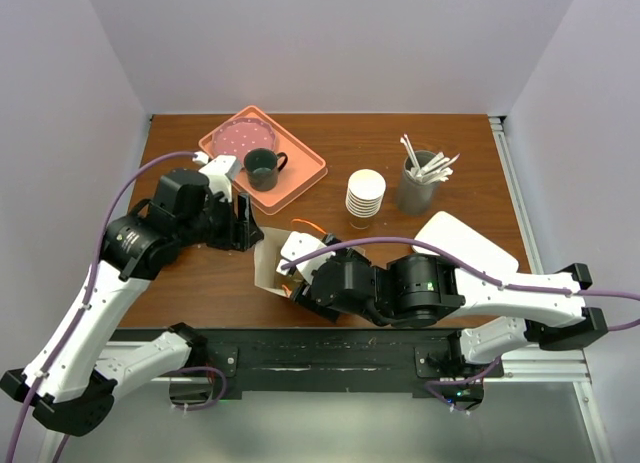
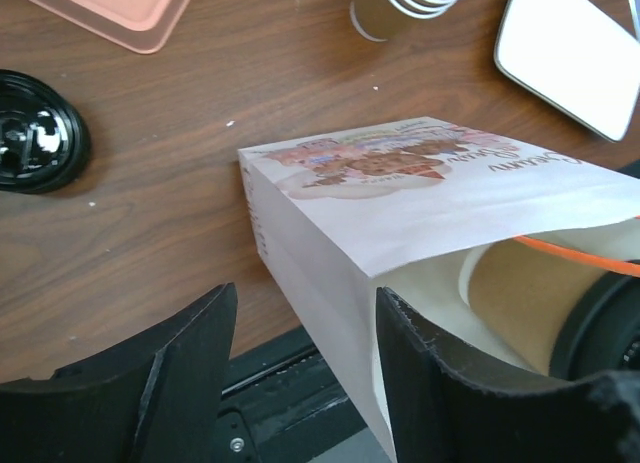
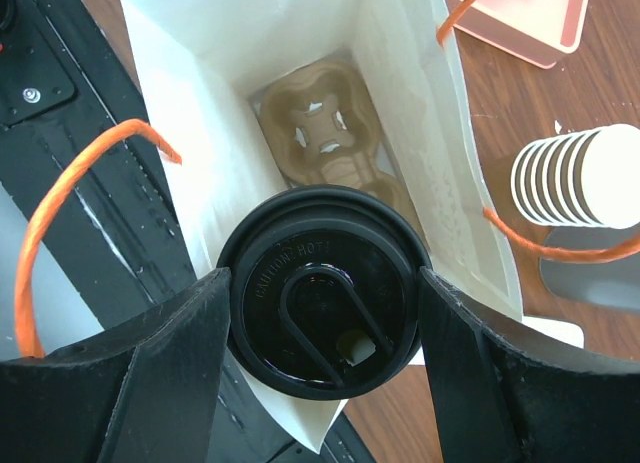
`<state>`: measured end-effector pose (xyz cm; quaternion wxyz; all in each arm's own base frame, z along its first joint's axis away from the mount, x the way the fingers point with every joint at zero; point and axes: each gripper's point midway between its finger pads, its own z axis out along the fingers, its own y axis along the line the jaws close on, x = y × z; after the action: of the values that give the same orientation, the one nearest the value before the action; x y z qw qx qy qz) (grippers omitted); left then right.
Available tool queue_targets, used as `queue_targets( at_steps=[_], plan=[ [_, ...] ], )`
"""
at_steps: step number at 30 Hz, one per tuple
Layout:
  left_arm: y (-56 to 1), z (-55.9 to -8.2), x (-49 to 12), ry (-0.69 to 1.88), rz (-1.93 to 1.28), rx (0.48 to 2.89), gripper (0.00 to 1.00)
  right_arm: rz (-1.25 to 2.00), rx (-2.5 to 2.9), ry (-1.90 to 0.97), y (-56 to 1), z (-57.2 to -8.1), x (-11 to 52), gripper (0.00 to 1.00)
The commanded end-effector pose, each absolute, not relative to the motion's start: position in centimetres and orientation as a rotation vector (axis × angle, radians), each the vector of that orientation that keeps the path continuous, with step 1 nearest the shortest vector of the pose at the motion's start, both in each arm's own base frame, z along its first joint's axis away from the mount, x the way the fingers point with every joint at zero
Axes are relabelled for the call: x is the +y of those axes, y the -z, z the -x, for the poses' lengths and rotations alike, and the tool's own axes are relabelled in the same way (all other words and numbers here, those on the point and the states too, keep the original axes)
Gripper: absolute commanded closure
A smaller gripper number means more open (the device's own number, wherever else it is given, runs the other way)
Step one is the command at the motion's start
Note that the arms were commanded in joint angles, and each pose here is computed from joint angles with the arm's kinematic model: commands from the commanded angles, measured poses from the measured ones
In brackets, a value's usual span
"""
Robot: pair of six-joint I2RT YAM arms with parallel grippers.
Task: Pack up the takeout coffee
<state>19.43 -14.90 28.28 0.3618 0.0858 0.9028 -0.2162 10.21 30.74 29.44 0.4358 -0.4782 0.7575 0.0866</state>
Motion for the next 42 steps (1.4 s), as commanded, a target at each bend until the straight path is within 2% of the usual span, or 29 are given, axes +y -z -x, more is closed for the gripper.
queue_targets(
  at_steps=[1, 10, 11, 13, 14, 17, 23, 33, 42],
  plan=[
    [-28.4, -18.4, -16.6, 0.697, -0.248, 2.318, 0.37, 1.15, 1.874, -0.201, -29.7, -10.6, 30.8, 0.77],
    [-27.4, -18.3, -17.2, 0.733, -0.261, 2.328, 0.58, 1.131, 1.865, -0.211, -30.5, -10.7, 29.9, 0.76],
    [-27.2, -18.4, -17.2, 0.73, -0.263, 2.327, 0.65, 1.138, 1.867, -0.202, -30.4, -10.7, 29.9, 0.76],
    [-26.7, -18.4, -17.6, 0.754, -0.283, 2.316, 0.73, 1.14, 1.871, -0.198, -30.2, -10.7, 29.8, 0.76],
    [-26.6, -18.3, -17.9, 0.777, -0.291, 2.312, 0.83, 1.138, 1.868, -0.204, -30.3, -10.7, 29.9, 0.76],
    [-26.4, -17.8, -18.5, 0.843, -0.287, 2.292, 1.0, 1.122, 1.842, -0.22, -31.2, -10.9, 30.4, 0.76],
    [-30.2, -19.3, -17.3, 0.795, -0.233, 2.042, 1.0, 1.159, 1.715, -0.155, -33.3, -12.2, 33.5, 0.75],
    [-29.7, -17.1, -17.2, 0.883, -0.278, 1.946, 1.0, 1.142, 1.748, -0.118, -32.2, -12.4, 31.7, 0.76],
    [-27.2, -16.3, -17.5, 0.905, -0.339, 1.975, 1.0, 1.235, 1.705, -0.116, -28.7, -12.0, 31.0, 0.79]
  ],
)
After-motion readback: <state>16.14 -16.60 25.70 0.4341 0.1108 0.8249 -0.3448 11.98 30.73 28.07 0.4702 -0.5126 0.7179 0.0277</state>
